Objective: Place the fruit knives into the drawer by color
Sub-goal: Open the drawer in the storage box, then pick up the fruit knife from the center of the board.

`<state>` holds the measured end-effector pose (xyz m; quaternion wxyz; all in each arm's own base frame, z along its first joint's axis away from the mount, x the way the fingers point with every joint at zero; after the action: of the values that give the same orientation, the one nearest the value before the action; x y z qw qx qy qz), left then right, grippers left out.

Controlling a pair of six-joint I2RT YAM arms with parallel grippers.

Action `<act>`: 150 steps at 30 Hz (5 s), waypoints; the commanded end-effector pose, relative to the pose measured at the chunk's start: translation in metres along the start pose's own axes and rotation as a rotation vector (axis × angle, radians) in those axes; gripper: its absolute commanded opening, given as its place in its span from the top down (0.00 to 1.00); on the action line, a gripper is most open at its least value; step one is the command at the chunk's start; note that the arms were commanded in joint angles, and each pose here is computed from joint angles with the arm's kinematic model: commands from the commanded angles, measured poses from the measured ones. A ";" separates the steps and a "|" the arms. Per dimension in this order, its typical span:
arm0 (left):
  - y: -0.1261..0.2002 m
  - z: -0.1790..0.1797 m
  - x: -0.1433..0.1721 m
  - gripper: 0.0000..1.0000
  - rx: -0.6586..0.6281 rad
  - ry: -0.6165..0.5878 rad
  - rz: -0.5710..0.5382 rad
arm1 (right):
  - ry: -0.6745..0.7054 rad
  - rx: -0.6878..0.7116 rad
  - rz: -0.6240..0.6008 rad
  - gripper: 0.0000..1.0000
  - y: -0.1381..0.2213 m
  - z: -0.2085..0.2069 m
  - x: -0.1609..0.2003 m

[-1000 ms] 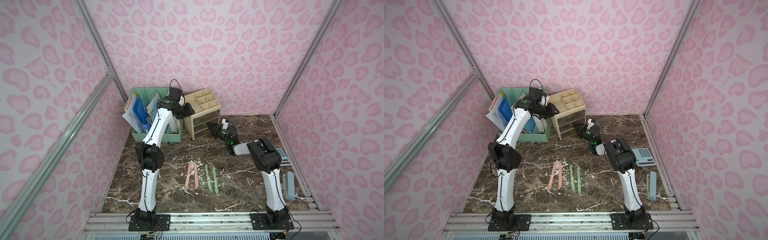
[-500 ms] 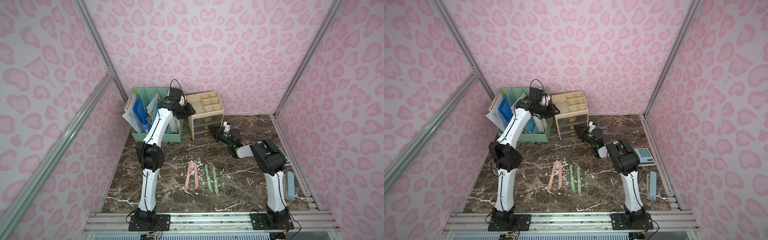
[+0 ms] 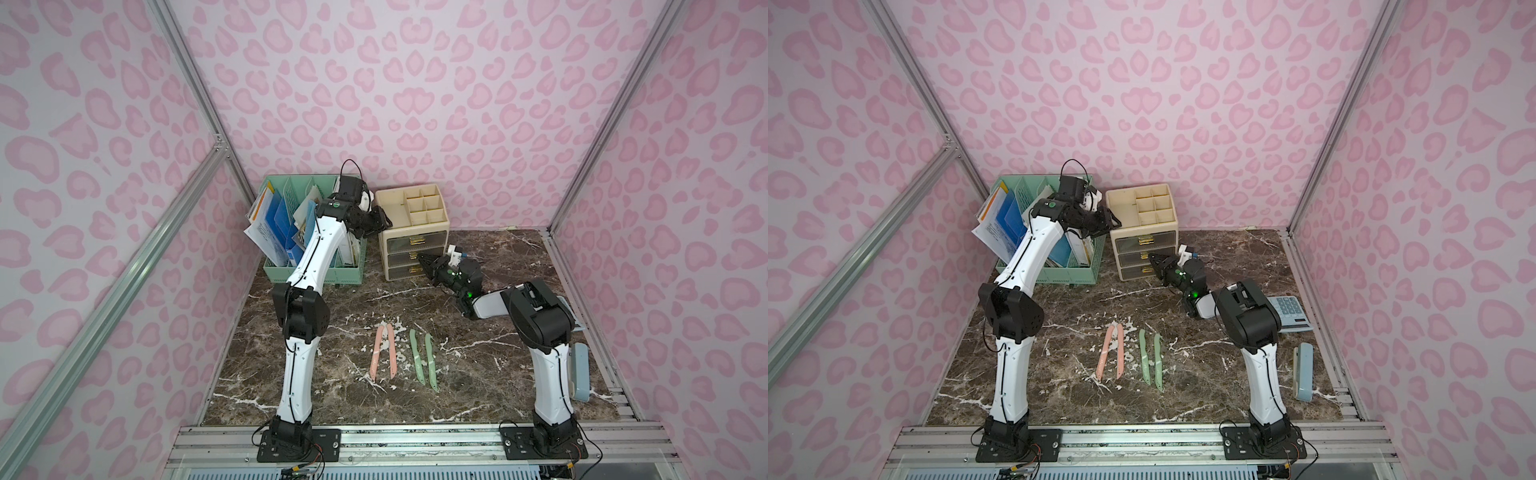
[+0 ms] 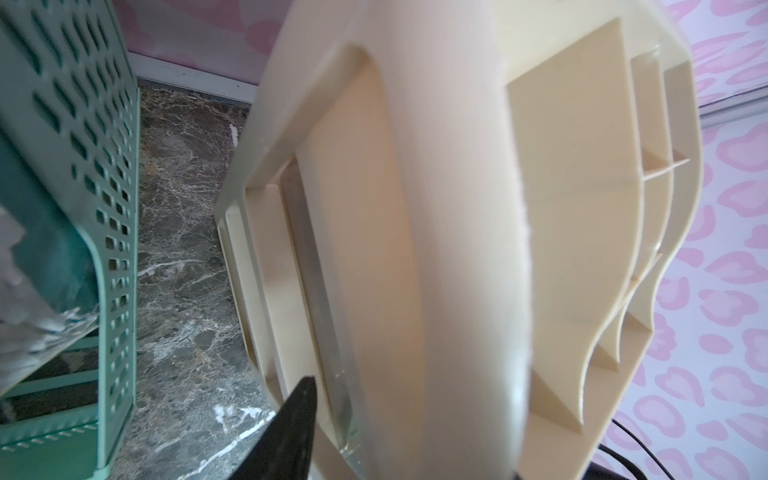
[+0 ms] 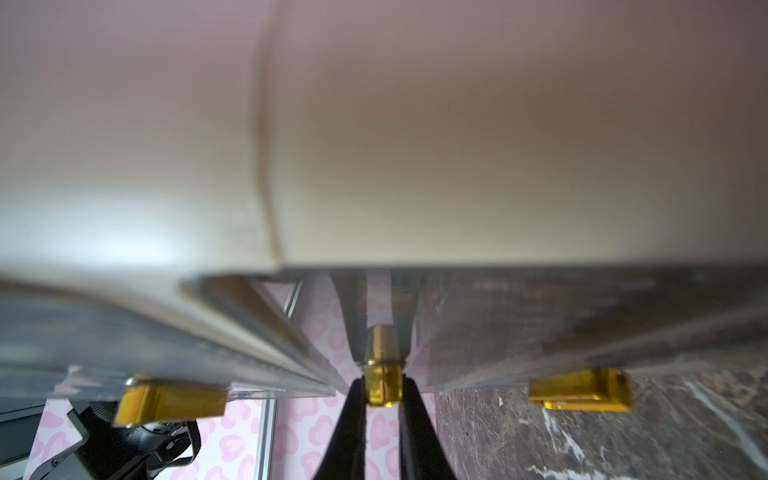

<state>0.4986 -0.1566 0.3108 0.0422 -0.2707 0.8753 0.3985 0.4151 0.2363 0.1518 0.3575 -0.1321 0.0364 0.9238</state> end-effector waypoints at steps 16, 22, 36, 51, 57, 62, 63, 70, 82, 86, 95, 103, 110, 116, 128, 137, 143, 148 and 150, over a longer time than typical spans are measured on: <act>-0.009 -0.003 0.006 0.53 -0.007 -0.008 0.021 | 0.014 -0.063 -0.014 0.88 0.022 0.024 0.006; -0.010 -0.003 0.006 0.53 -0.006 -0.009 0.023 | 0.011 -0.061 -0.005 0.88 0.029 0.028 0.013; -0.010 -0.004 0.006 0.53 -0.003 -0.010 0.023 | -0.004 -0.052 -0.001 0.87 0.060 0.036 0.028; -0.009 -0.007 0.009 0.53 -0.004 -0.021 0.023 | -0.016 -0.029 0.036 0.86 0.093 0.041 0.054; -0.009 -0.008 0.011 0.53 -0.012 -0.028 0.025 | -0.023 -0.021 0.054 0.76 0.093 0.037 0.058; -0.008 -0.009 0.012 0.52 -0.015 -0.032 0.025 | -0.020 -0.019 0.063 0.67 0.090 0.033 0.057; -0.008 -0.009 0.012 0.53 -0.017 -0.032 0.025 | -0.019 -0.022 0.063 0.67 0.090 0.033 0.057; -0.005 -0.010 0.012 0.52 -0.018 -0.035 0.021 | 0.000 -0.028 0.064 0.49 0.090 0.040 0.052; -0.001 -0.011 0.013 0.51 -0.027 -0.043 0.014 | 0.003 0.003 0.079 0.31 0.103 0.039 0.054; -0.001 -0.011 0.013 0.50 -0.030 -0.043 0.017 | 0.003 0.011 0.086 0.31 0.105 0.037 0.056; 0.001 -0.011 0.013 0.50 -0.030 -0.044 0.011 | -0.002 0.011 0.107 0.29 0.098 0.031 0.058; 0.005 -0.012 0.012 0.50 -0.030 -0.048 0.002 | 0.008 0.019 0.117 0.27 0.098 0.033 0.058; 0.014 -0.014 0.012 0.32 -0.042 -0.057 -0.015 | 0.030 0.053 0.141 0.26 0.115 0.042 0.062; 0.021 -0.018 0.012 0.12 -0.035 -0.064 -0.029 | 0.077 0.135 0.178 0.26 0.138 0.048 0.068; 0.060 -0.034 0.018 0.02 -0.018 -0.099 -0.071 | 0.304 0.418 0.293 0.24 0.169 0.064 0.071; 0.106 -0.045 0.045 0.02 -0.034 -0.137 -0.080 | 0.440 0.588 0.413 0.24 0.173 0.061 0.082; 0.130 -0.045 0.078 0.02 -0.043 -0.163 -0.057 | 0.540 0.682 0.484 0.26 0.173 0.062 0.096; 0.139 -0.028 0.106 0.02 -0.056 -0.156 -0.030 | 0.632 0.765 0.550 0.27 0.168 0.060 0.108; 0.142 -0.021 0.117 0.02 -0.048 -0.150 -0.022 | 0.667 0.791 0.566 0.28 0.166 0.058 0.112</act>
<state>0.3388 -0.1471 0.3904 0.1000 -0.2489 0.8540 0.4459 0.2143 0.1971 0.1789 0.1040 -0.2423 0.4776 0.8381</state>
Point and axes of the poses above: each gripper's point midway between its finger pads, its own y axis back along the fingers, its own z axis along the line the jaws close on, x = y × z, the point moved 10 cm from there along y, back along the fingers, and after that the axes turned 14 degrees about y, right-handed, at the moved point
